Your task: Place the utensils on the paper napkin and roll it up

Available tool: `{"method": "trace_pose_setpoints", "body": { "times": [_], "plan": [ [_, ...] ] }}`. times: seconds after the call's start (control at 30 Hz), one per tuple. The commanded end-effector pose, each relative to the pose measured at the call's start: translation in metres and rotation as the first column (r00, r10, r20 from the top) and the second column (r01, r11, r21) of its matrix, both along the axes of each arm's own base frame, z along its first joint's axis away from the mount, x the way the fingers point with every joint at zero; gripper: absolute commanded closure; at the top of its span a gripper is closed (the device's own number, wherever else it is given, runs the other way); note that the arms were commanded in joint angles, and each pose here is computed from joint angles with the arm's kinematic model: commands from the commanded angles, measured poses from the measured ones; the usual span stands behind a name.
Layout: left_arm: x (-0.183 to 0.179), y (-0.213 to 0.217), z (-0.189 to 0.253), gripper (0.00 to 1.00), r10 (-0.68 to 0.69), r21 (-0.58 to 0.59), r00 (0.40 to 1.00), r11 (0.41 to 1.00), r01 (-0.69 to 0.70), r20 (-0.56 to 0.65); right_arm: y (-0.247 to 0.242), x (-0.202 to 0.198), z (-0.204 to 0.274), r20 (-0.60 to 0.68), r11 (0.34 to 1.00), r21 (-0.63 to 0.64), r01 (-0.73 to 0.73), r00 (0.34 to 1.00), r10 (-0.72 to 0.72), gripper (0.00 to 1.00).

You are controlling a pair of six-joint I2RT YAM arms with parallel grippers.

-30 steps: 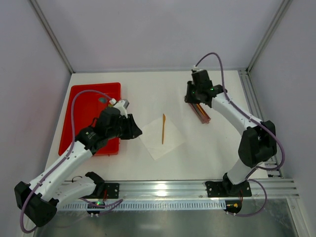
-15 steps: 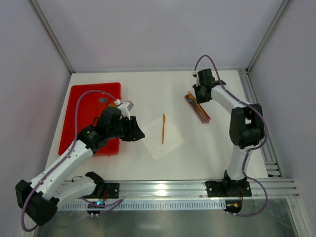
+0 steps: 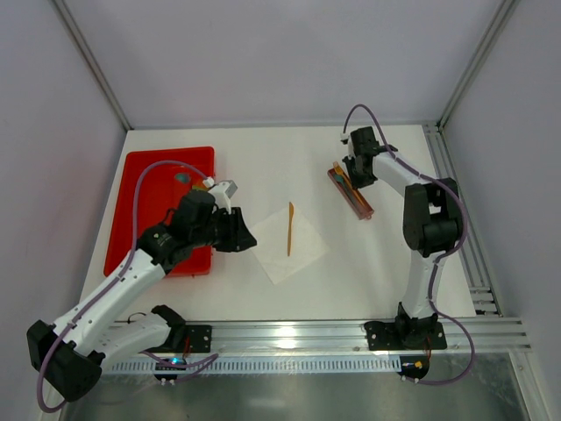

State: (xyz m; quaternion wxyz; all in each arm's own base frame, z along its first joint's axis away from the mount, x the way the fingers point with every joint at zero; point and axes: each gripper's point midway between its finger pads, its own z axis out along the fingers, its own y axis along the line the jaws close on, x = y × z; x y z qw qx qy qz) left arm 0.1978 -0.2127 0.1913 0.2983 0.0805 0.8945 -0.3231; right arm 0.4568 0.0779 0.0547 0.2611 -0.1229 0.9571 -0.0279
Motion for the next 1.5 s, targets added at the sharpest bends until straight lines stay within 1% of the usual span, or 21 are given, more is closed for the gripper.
{"method": "trace_pose_setpoints", "body": {
  "times": [0.0, 0.23, 0.47, 0.6, 0.73, 0.8, 0.87, 0.9, 0.97, 1.03, 1.17, 1.3, 1.47],
  "plan": [
    [0.001, 0.003, 0.009, 0.64, -0.007, 0.0, 0.999, 1.0, 0.007, 0.043, 0.005, 0.009, 0.003, 0.022, 0.999, 0.026, -0.022, 1.0, 0.022, 0.75],
    [0.0, 0.004, 0.01, 0.64, -0.008, 0.0, 0.999, 1.0, 0.008, 0.049, 0.0, 0.005, -0.017, -0.008, 1.0, 0.003, -0.011, 1.0, 0.011, 0.75],
    [0.001, 0.004, 0.012, 0.64, -0.004, -0.006, 0.998, 1.0, 0.005, 0.056, -0.004, 0.0, -0.025, -0.025, 1.0, -0.021, -0.019, 1.0, 0.018, 0.76],
    [0.001, 0.004, 0.013, 0.64, 0.0, -0.007, 0.998, 1.0, 0.0, 0.059, 0.0, -0.002, -0.027, -0.031, 0.999, -0.002, -0.034, 0.999, 0.034, 0.76],
    [0.002, 0.004, 0.013, 0.64, 0.005, -0.007, 0.998, 1.0, -0.004, 0.058, 0.003, -0.003, -0.026, -0.02, 0.999, 0.003, -0.05, 0.999, 0.05, 0.81],
    [0.002, 0.005, 0.012, 0.64, 0.006, -0.006, 0.998, 1.0, -0.005, 0.058, -0.002, -0.003, -0.024, -0.016, 0.999, -0.016, -0.046, 0.999, 0.046, 0.84],
    [0.002, 0.005, 0.012, 0.64, 0.007, -0.005, 0.998, 1.0, -0.007, 0.059, -0.006, -0.003, -0.021, -0.016, 0.998, -0.04, -0.042, 0.999, 0.041, 0.85],
    [0.002, 0.005, 0.013, 0.64, 0.008, -0.007, 0.998, 1.0, -0.008, 0.059, -0.01, -0.002, -0.019, -0.01, 0.998, -0.055, -0.031, 0.999, 0.03, 0.84],
    [0.002, 0.004, 0.012, 0.64, 0.009, -0.009, 0.998, 1.0, -0.008, 0.057, -0.01, -0.002, -0.011, 0.005, 0.998, -0.058, -0.03, 1.0, 0.03, 0.81],
    [0.002, 0.004, 0.012, 0.64, 0.006, -0.011, 0.998, 1.0, -0.006, 0.056, -0.008, -0.002, -0.006, 0.017, 0.997, -0.066, -0.029, 0.999, 0.03, 0.73],
    [0.002, 0.004, 0.013, 0.64, 0.008, -0.012, 0.998, 1.0, -0.007, 0.059, 0.0, 0.0, 0.012, 0.064, 0.995, -0.096, -0.039, 0.997, 0.045, 0.72],
    [0.002, 0.004, 0.014, 0.63, 0.005, -0.015, 0.998, 1.0, -0.004, 0.06, 0.009, 0.002, 0.026, 0.104, 0.995, -0.086, -0.042, 0.993, 0.05, 0.71],
    [0.001, 0.004, 0.014, 0.63, 0.005, -0.015, 0.998, 1.0, -0.004, 0.06, 0.015, 0.001, 0.028, 0.109, 0.995, -0.088, -0.049, 0.992, 0.058, 0.72]
  ]
}}
